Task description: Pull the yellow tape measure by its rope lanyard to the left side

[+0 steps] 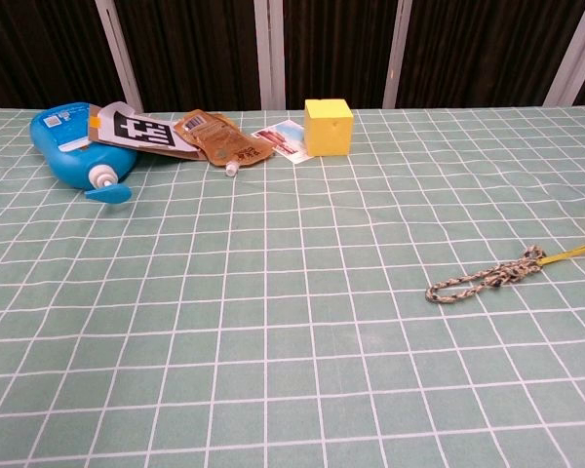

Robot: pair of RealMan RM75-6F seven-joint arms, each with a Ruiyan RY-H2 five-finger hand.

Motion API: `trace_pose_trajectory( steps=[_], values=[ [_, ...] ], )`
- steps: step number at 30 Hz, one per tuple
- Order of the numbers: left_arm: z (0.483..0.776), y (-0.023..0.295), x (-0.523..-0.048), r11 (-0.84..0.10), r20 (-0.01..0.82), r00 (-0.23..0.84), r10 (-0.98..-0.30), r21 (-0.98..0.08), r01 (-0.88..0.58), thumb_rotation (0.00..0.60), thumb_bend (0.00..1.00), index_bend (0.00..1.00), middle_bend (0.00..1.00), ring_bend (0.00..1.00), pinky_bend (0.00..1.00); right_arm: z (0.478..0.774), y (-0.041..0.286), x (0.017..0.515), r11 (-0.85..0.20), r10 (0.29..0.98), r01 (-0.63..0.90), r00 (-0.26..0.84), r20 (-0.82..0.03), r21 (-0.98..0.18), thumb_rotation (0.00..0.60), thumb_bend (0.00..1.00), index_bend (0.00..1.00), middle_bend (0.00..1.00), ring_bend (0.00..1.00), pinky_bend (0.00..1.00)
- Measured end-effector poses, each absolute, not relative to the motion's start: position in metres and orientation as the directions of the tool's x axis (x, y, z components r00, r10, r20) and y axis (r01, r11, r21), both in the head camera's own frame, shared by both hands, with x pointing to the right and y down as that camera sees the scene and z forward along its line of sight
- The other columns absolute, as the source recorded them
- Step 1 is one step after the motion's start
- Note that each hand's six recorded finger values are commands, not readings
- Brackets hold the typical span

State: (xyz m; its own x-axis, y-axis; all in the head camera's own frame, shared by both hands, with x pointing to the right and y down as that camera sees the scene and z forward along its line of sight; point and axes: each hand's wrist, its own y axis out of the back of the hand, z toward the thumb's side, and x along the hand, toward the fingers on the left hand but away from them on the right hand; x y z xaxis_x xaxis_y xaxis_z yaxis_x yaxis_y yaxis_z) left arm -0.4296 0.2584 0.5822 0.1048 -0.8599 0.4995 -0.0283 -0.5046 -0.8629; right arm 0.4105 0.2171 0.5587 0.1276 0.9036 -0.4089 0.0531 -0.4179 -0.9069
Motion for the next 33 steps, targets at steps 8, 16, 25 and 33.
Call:
trace_pose_trajectory(
  steps=[8, 16, 25, 33],
  values=[
    [0.5812, 0.2586, -0.429, -0.503, 0.498, 0.108, -0.86, -0.864, -0.029, 0.6, 0.0, 0.0, 0.0, 0.0, 0.0, 0.5579, 0.2173, 0.4113, -0.417, 0.904, 0.055, 0.126, -0.409, -0.907, 0.6, 0.24, 0.0, 0.0, 0.0, 0.0],
    [0.5818, 0.259, -0.4304, -0.507, 0.502, 0.102, -0.859, -0.862, -0.028, 0.6, 0.0, 0.0, 0.0, 0.0, 0.0, 0.5582, 0.2173, 0.4103, -0.416, 0.904, 0.053, 0.128, -0.407, -0.908, 0.6, 0.24, 0.0, 0.0, 0.0, 0.0],
    [0.5826, 0.2591, -0.429, -0.515, 0.509, 0.109, -0.854, -0.857, -0.027, 0.6, 0.0, 0.0, 0.0, 0.0, 0.0, 0.5577, 0.2173, 0.412, -0.415, 0.905, 0.053, 0.123, -0.406, -0.908, 0.6, 0.24, 0.0, 0.0, 0.0, 0.0],
    [0.582, 0.2576, -0.4293, -0.515, 0.51, 0.108, -0.853, -0.857, -0.027, 0.6, 0.0, 0.0, 0.0, 0.0, 0.0, 0.5585, 0.2174, 0.4125, -0.42, 0.904, 0.059, 0.115, -0.411, -0.906, 0.6, 0.24, 0.0, 0.0, 0.0, 0.0]
  ],
)
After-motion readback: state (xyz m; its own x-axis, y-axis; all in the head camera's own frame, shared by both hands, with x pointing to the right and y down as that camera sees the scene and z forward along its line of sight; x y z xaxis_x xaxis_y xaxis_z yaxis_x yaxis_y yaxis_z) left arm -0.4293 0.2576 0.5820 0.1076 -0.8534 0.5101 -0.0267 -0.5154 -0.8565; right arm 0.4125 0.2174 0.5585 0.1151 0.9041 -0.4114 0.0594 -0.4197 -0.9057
